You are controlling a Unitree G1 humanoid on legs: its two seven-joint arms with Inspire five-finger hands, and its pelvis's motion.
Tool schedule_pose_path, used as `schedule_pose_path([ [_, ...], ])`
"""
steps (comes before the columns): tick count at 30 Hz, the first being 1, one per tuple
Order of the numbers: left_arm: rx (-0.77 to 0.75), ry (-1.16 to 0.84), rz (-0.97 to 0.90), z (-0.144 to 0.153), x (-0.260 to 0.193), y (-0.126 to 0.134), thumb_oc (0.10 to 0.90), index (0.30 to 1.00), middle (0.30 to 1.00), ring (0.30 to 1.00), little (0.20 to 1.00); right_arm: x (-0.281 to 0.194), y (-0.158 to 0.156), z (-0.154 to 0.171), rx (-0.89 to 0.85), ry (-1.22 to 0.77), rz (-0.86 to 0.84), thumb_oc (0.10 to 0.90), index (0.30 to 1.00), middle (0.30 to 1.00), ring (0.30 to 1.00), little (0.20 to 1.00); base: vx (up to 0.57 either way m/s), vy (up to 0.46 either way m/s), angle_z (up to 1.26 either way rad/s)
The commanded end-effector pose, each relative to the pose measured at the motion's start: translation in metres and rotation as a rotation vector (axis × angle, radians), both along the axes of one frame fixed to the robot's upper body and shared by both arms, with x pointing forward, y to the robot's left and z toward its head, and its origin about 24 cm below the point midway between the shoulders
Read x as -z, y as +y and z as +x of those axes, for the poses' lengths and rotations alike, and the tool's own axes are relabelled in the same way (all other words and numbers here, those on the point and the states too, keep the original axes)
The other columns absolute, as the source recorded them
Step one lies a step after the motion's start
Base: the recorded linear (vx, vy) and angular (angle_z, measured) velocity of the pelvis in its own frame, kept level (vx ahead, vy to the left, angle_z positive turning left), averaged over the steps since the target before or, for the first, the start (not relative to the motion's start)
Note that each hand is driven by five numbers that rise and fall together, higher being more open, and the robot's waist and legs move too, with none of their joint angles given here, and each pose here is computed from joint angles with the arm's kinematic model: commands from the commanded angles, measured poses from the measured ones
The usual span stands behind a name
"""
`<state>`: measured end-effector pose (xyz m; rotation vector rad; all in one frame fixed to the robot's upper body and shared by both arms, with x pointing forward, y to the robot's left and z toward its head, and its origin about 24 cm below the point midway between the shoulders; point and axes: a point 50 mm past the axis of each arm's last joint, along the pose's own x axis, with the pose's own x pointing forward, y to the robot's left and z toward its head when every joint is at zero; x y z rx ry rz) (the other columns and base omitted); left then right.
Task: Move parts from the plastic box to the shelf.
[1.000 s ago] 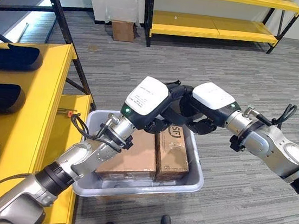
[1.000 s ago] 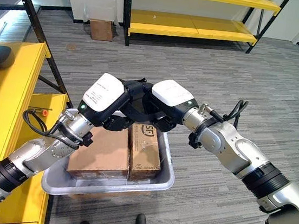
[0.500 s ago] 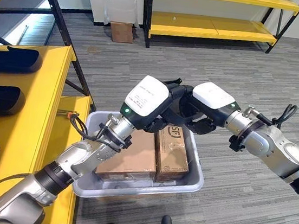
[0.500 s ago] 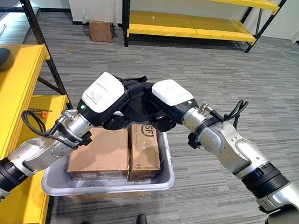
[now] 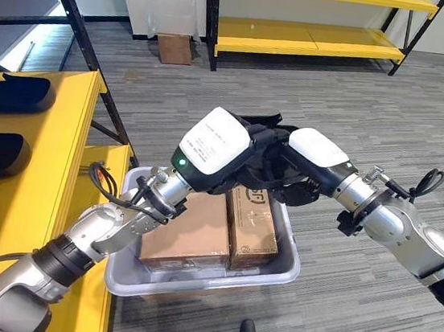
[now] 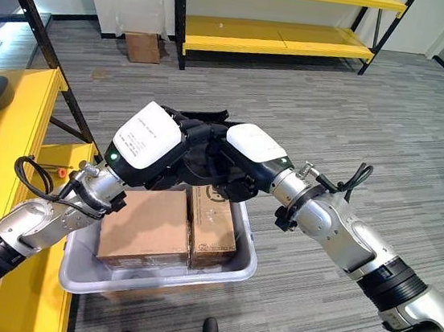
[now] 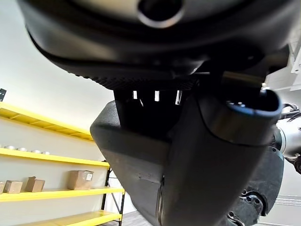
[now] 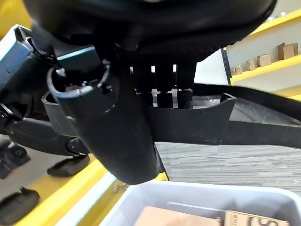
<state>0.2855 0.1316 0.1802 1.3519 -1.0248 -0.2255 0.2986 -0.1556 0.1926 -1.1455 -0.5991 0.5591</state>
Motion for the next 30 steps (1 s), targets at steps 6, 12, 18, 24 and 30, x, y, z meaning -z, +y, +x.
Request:
schedule_pose_path([
  [6,-0.365,-0.023,0.064,0.019,-0.006,0.082,0.4,0.3,0.3,0.3,0.3,-0.095,-0.032,-0.031,-0.035,-0.342,0.432,0.9,1.0,1.0,1.0,1.0,0.0,0.0,-0.01],
  [12,-0.405,-0.03,0.065,0.014,-0.008,0.095,0.4,0.3,0.3,0.3,0.3,-0.091,-0.045,-0.04,-0.009,-0.343,0.479,0.9,1.0,1.0,1.0,1.0,0.0,0.0,-0.05],
  [18,-0.449,-0.038,0.098,0.009,-0.012,0.111,0.4,0.3,0.3,0.3,0.3,-0.088,-0.059,-0.051,0.026,-0.366,0.511,0.9,1.0,1.0,1.0,1.0,0.0,0.001,-0.05],
  [24,-0.477,-0.038,0.125,0.006,-0.015,0.12,0.4,0.3,0.3,0.3,0.3,-0.086,-0.069,-0.059,0.052,-0.385,0.559,0.9,1.0,1.0,1.0,1.0,0.0,0.0,0.02],
  [30,-0.497,-0.045,0.127,0.002,-0.017,0.126,0.4,0.3,0.3,0.3,0.3,-0.079,-0.075,-0.066,0.068,-0.377,0.6,0.9,1.0,1.0,1.0,1.0,0.0,0.0,-0.01],
])
